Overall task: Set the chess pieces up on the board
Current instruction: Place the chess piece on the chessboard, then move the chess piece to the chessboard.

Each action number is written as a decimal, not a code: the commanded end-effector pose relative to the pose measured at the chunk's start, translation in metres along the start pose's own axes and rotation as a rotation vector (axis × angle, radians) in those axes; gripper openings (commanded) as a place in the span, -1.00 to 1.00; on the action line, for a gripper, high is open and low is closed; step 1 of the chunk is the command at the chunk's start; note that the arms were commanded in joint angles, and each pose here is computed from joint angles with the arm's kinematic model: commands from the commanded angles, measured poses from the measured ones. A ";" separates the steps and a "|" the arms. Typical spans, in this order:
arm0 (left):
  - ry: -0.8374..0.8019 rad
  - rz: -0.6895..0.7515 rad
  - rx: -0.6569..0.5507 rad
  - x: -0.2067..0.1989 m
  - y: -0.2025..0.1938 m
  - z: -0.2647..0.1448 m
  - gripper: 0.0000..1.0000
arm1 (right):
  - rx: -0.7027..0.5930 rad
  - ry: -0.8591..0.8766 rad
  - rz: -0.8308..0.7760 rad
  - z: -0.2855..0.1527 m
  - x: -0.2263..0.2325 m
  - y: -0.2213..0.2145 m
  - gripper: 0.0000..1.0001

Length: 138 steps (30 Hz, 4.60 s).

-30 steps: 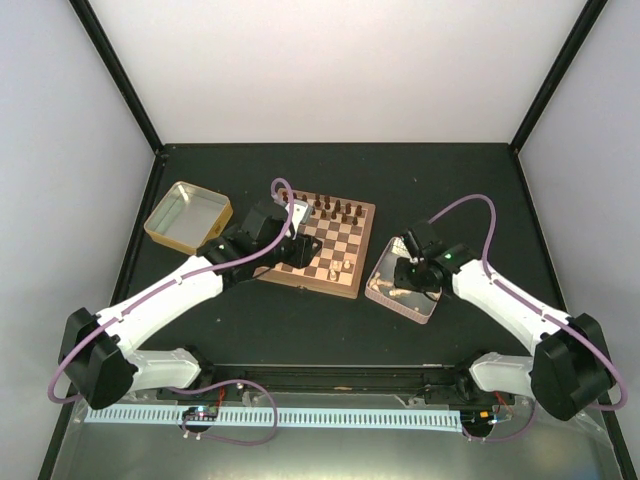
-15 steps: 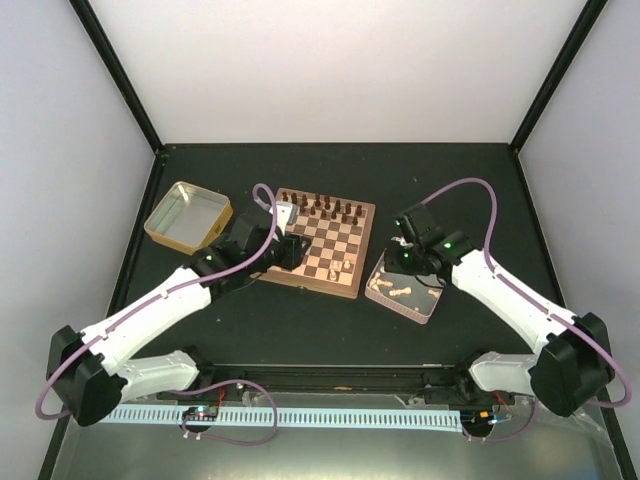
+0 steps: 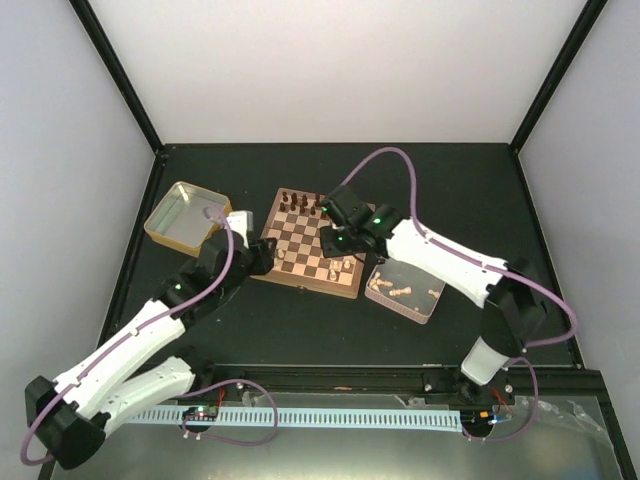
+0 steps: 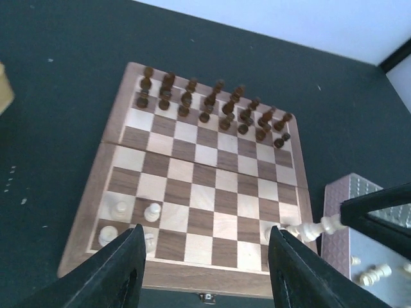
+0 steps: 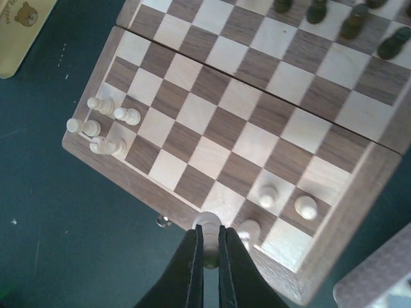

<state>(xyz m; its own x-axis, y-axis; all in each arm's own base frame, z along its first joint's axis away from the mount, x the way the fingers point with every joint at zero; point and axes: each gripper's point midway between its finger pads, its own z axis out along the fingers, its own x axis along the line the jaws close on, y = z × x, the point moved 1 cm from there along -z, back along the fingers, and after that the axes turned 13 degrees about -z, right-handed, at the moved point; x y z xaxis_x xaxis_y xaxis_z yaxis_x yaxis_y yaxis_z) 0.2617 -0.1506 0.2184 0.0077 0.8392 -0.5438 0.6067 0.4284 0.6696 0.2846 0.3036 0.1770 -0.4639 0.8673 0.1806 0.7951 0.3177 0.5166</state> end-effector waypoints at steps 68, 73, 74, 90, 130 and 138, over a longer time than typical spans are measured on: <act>0.050 0.119 0.636 -0.036 -0.120 0.122 -0.11 | -0.183 -0.193 0.282 -0.024 -0.098 -0.050 -0.44; 0.070 0.127 0.621 -0.032 -0.119 0.127 -0.29 | -0.186 -0.196 0.283 -0.025 -0.100 -0.050 -0.44; 0.070 0.131 0.616 -0.033 -0.119 0.129 -0.30 | -0.186 -0.194 0.282 -0.025 -0.100 -0.050 -0.44; 0.110 0.185 0.586 -0.029 -0.114 0.145 -0.78 | -0.192 -0.197 0.282 -0.028 -0.101 -0.050 -0.45; 0.144 0.248 0.697 -0.028 -0.133 0.116 -0.42 | -0.176 -0.224 0.304 -0.029 -0.112 -0.067 -0.41; 0.094 0.234 0.667 -0.043 -0.121 0.109 -0.17 | -0.128 -0.272 0.363 -0.027 -0.138 -0.103 -0.25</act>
<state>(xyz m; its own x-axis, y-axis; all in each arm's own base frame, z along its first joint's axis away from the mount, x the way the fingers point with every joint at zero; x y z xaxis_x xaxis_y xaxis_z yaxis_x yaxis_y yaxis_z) 0.2689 -0.2640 0.0761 0.1180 0.9434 -0.3100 0.9683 -0.0401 0.2464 0.2616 0.1607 0.1320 -0.0879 0.9806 0.1754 0.8165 -0.0299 0.5765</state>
